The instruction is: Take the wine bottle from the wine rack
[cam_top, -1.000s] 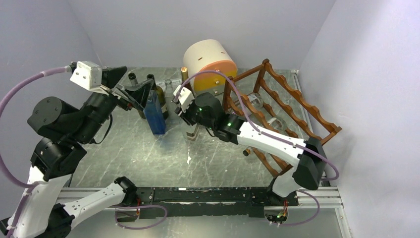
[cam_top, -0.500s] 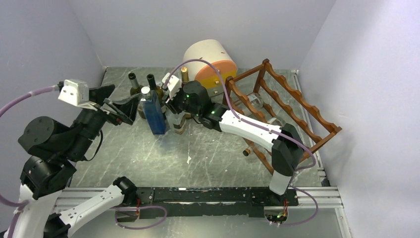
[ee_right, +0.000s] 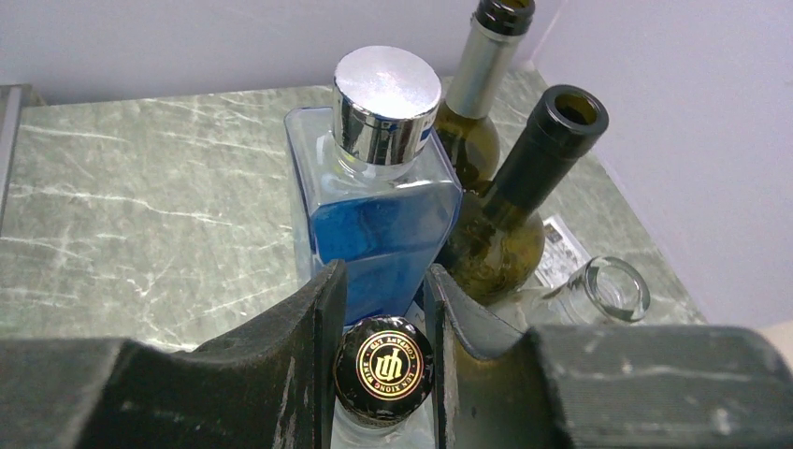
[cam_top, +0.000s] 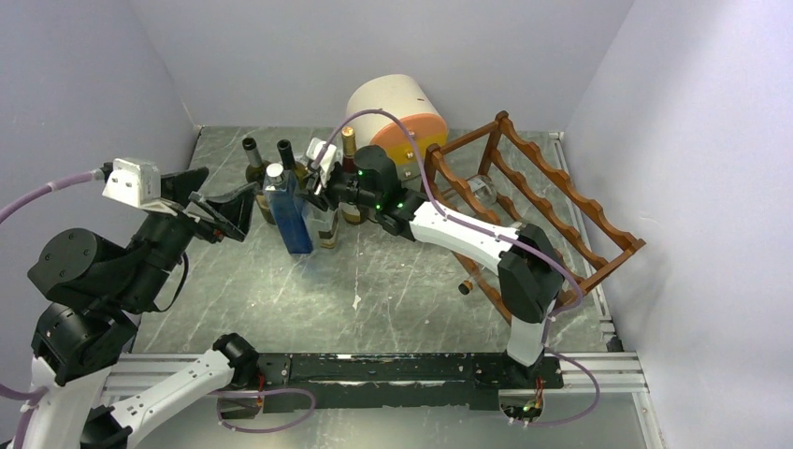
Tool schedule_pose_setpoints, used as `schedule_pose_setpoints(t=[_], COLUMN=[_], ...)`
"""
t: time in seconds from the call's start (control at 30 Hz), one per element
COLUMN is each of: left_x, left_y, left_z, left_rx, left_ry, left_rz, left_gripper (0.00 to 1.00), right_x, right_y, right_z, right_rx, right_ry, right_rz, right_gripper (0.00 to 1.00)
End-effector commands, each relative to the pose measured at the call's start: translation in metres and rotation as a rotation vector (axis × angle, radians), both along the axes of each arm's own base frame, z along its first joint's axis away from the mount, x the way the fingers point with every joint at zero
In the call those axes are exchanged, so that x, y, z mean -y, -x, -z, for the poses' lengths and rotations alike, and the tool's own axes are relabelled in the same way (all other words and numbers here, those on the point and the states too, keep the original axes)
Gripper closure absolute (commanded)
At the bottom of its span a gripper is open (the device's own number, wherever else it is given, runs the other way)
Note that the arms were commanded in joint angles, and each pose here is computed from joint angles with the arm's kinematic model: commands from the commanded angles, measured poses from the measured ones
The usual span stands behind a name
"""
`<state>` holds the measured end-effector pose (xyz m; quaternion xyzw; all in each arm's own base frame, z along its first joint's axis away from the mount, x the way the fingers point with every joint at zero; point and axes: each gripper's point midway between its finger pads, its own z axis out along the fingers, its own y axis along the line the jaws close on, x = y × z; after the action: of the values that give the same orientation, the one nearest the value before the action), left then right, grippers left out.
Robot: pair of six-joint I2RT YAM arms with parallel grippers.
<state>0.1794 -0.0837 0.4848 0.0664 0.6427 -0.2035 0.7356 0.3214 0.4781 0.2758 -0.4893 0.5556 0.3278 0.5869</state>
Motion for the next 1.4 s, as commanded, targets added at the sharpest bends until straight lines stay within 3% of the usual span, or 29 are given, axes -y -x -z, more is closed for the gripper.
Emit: schedule_pose_setpoints(t=[0.0, 0.1, 0.13, 0.2, 0.3, 0.4, 0.53, 0.6, 0.8, 1.07, 1.2, 1.37], left_x=[-0.002, -0.002, -0.002, -0.002, -0.002, 0.001, 0.006, 0.008, 0.014, 0.019, 0.021, 0.022], left_y=[-0.001, -0.001, -0.001, -0.001, -0.002, -0.003, -0.005, -0.007, -0.019, -0.043, -0.046, -0.043], left_z=[0.008, 0.01, 0.01, 0.012, 0.013, 0.013, 0.013, 0.011, 0.009, -0.014, -0.024, -0.031], left_rx=[-0.022, -0.028, -0.029, -0.031, -0.032, -0.034, -0.041, -0.042, -0.042, 0.001, 0.024, 0.049], left_ry=[-0.009, -0.012, -0.011, -0.012, -0.009, -0.007, -0.006, -0.003, -0.02, -0.025, -0.019, 0.013], left_rz=[-0.013, -0.011, -0.011, -0.011, -0.015, -0.01, 0.004, 0.011, -0.005, -0.071, -0.071, -0.056], left_gripper=[0.01, 0.01, 0.01, 0.01, 0.01, 0.01, 0.01, 0.01, 0.01, 0.01, 0.01, 0.01], right_x=[-0.006, -0.007, -0.005, -0.003, 0.002, 0.007, 0.02, 0.033, 0.103, 0.294, 0.364, 0.404], right_y=[-0.005, -0.005, -0.007, -0.009, -0.012, -0.013, -0.011, -0.007, -0.008, -0.043, -0.007, 0.046], right_z=[-0.051, -0.046, -0.043, -0.041, -0.037, -0.044, -0.067, -0.08, -0.115, -0.179, -0.209, -0.236], right_rx=[0.162, 0.147, 0.139, 0.124, 0.108, 0.101, 0.087, 0.083, 0.117, -0.108, -0.06, -0.054], right_ry=[-0.114, -0.098, -0.09, -0.073, -0.057, -0.062, -0.062, -0.045, -0.042, -0.245, -0.324, -0.398], right_rz=[-0.081, -0.079, -0.07, -0.048, -0.018, 0.011, 0.053, 0.088, 0.339, 1.07, 1.191, 1.205], right_gripper=[1.0, 1.0, 0.93, 0.59, 0.33, 0.22, 0.15, 0.01, 0.0, 0.0, 0.0, 0.0])
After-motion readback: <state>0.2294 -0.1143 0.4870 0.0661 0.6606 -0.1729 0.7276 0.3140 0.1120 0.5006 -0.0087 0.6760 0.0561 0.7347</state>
